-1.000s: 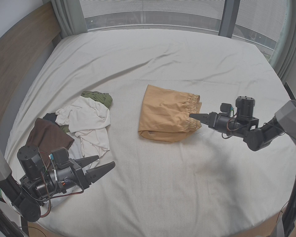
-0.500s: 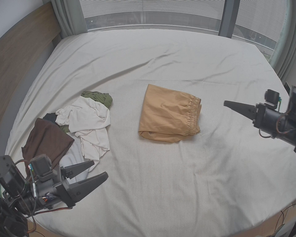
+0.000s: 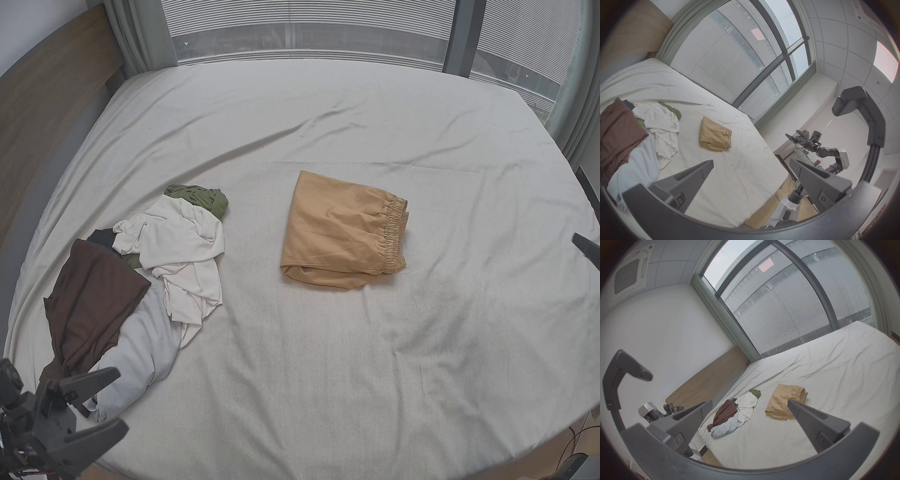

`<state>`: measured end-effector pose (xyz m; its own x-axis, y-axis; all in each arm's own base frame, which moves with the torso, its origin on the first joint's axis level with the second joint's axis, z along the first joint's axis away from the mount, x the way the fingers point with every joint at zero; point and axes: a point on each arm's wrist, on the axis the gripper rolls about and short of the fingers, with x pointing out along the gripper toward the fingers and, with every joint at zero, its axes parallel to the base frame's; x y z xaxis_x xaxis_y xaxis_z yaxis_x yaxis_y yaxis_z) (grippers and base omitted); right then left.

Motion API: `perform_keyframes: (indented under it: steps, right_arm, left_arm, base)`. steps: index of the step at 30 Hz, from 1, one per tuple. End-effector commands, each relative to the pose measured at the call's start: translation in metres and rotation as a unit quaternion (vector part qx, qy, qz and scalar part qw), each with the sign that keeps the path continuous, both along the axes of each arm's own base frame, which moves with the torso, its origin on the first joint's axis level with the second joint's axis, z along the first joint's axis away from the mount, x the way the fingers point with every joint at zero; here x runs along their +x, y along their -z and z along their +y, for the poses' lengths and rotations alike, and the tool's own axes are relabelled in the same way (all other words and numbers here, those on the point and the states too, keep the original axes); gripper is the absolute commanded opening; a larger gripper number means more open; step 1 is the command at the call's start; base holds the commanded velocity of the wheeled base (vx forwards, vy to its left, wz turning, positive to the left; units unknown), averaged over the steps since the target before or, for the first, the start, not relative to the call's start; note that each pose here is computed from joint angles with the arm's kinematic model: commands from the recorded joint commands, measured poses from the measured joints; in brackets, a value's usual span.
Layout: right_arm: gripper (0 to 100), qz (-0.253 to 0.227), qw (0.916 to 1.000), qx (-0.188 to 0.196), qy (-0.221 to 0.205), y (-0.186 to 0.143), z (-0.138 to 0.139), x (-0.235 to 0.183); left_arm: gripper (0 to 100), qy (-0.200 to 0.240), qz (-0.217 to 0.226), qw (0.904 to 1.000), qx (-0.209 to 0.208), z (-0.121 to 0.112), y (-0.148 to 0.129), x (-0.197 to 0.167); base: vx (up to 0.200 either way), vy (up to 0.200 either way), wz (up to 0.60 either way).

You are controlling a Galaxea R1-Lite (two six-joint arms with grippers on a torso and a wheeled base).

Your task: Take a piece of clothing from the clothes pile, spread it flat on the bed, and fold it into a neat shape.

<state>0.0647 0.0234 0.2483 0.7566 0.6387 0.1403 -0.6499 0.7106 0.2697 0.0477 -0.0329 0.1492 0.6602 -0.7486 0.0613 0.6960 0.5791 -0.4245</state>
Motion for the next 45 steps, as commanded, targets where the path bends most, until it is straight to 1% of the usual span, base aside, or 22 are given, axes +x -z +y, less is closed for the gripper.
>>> perform_keyframes:
  steps: [1, 4, 10, 14, 16, 17, 19, 20, 21, 22, 23, 25, 27, 29, 32, 33, 34, 37, 39, 40, 42, 45]
  right_arm:
    - [100, -0.061, 0.9965, 0.009, 0.057, 0.035, -0.013, -0.067]
    - [100, -0.066, 0.9941, 0.008, 0.085, 0.053, -0.013, -0.075]
    - [100, -0.077, 0.9916, 0.007, 0.104, 0.092, -0.013, -0.090]
    - [100, -0.064, 0.9905, 0.000, 0.122, 0.114, -0.012, -0.092]
    - [100, -0.043, 0.9853, -0.048, 0.158, 0.143, -0.013, -0.085]
    - [100, -0.038, 0.9779, -0.075, 0.191, 0.149, -0.014, -0.083]
    - [100, -0.013, 0.9645, -0.099, 0.245, 0.155, -0.016, -0.082]
    - [100, 0.010, 0.9519, -0.110, 0.286, 0.160, -0.018, -0.081]
    - [100, 0.021, 0.9450, -0.116, 0.305, 0.162, -0.019, -0.081]
    - [100, 0.037, 0.9290, -0.118, 0.349, 0.164, -0.022, -0.081]
    - [100, 0.040, 0.9186, -0.122, 0.374, 0.164, -0.023, -0.081]
    - [100, 0.040, 0.9045, -0.135, 0.403, 0.164, -0.024, -0.081]
    - [100, 0.039, 0.9043, -0.136, 0.403, 0.164, -0.024, -0.081]
    - [100, 0.037, 0.9077, -0.134, 0.396, 0.164, -0.024, -0.081]
    - [100, 0.006, 0.9326, -0.139, 0.333, 0.166, -0.022, -0.085]
    - [100, 0.002, 0.9350, -0.138, 0.326, 0.166, -0.022, -0.086]
    - [100, -0.007, 0.9398, -0.140, 0.312, 0.166, -0.022, -0.087]
    - [100, -0.010, 0.9400, -0.141, 0.310, 0.166, -0.022, -0.087]
    - [100, -0.016, 0.9393, -0.138, 0.314, 0.166, -0.022, -0.088]
    - [100, -0.016, 0.9386, -0.138, 0.316, 0.166, -0.022, -0.088]
    - [100, -0.016, 0.9385, -0.139, 0.316, 0.166, -0.022, -0.088]
    - [100, -0.014, 0.9388, -0.134, 0.317, 0.166, -0.022, -0.088]
  left_arm:
    - [100, -0.061, -0.063, 0.9959, -0.025, 0.022, 0.014, -0.043]
    - [100, -0.081, -0.070, 0.9940, -0.026, 0.025, 0.020, -0.051]
    - [100, -0.115, -0.065, 0.9910, -0.020, 0.027, 0.033, -0.061]
    - [100, -0.123, -0.065, 0.9901, -0.016, 0.027, 0.035, -0.062]
    - [100, -0.127, -0.072, 0.9893, -0.005, 0.027, 0.036, -0.063]
    - [100, -0.132, -0.074, 0.9885, 0.000, 0.026, 0.038, -0.064]
    - [100, -0.143, -0.077, 0.9867, 0.008, 0.026, 0.042, -0.066]
    - [100, -0.151, -0.077, 0.9853, 0.019, 0.026, 0.046, -0.068]
    - [100, -0.154, -0.077, 0.9848, 0.025, 0.026, 0.047, -0.068]
    - [100, -0.163, -0.077, 0.9826, 0.046, 0.026, 0.049, -0.067]
    - [100, -0.168, -0.079, 0.9807, 0.061, 0.026, 0.051, -0.067]
    - [100, -0.195, -0.066, 0.9746, 0.089, 0.026, 0.056, -0.066]
    - [100, -0.224, -0.042, 0.9671, 0.114, 0.027, 0.063, -0.065]
    - [100, -0.242, -0.028, 0.9632, 0.115, 0.028, 0.065, -0.065]
    - [100, -0.275, -0.032, 0.9540, 0.116, 0.029, 0.064, -0.064]
    - [100, -0.279, -0.032, 0.9526, 0.117, 0.030, 0.064, -0.064]
    - [100, -0.300, -0.038, 0.9439, 0.133, 0.031, 0.064, -0.064]
    - [100, -0.328, -0.050, 0.9286, 0.166, 0.032, 0.064, -0.064]
    - [100, -0.384, -0.078, 0.9019, 0.181, 0.031, 0.066, -0.068]
    - [100, -0.390, -0.096, 0.8959, 0.190, 0.031, 0.067, -0.071]
    - [100, -0.383, -0.110, 0.8914, 0.217, 0.031, 0.066, -0.071]
    - [100, -0.399, -0.090, 0.8869, 0.215, 0.032, 0.068, -0.070]
  base:
    - [0.000, 0.000, 0.00]
    - [0.000, 0.000, 0.00]
    - [0.000, 0.000, 0.00]
    - [0.000, 0.000, 0.00]
    - [0.000, 0.000, 0.00]
    - [0.000, 0.000, 0.00]
    - [0.000, 0.000, 0.00]
    - [0.000, 0.000, 0.00]
    - [0.000, 0.000, 0.00]
    - [0.000, 0.000, 0.00]
    - [0.000, 0.000, 0.00]
    - [0.000, 0.000, 0.00]
    - [0.000, 0.000, 0.00]
    - [0.000, 0.000, 0.00]
    - [0.000, 0.000, 0.00]
    - [0.000, 0.000, 0.00]
    - [0.000, 0.000, 0.00]
    - [0.000, 0.000, 0.00]
    - [0.000, 0.000, 0.00]
    - [0.000, 0.000, 0.00]
    - [0.000, 0.000, 0.00]
    - [0.000, 0.000, 0.00]
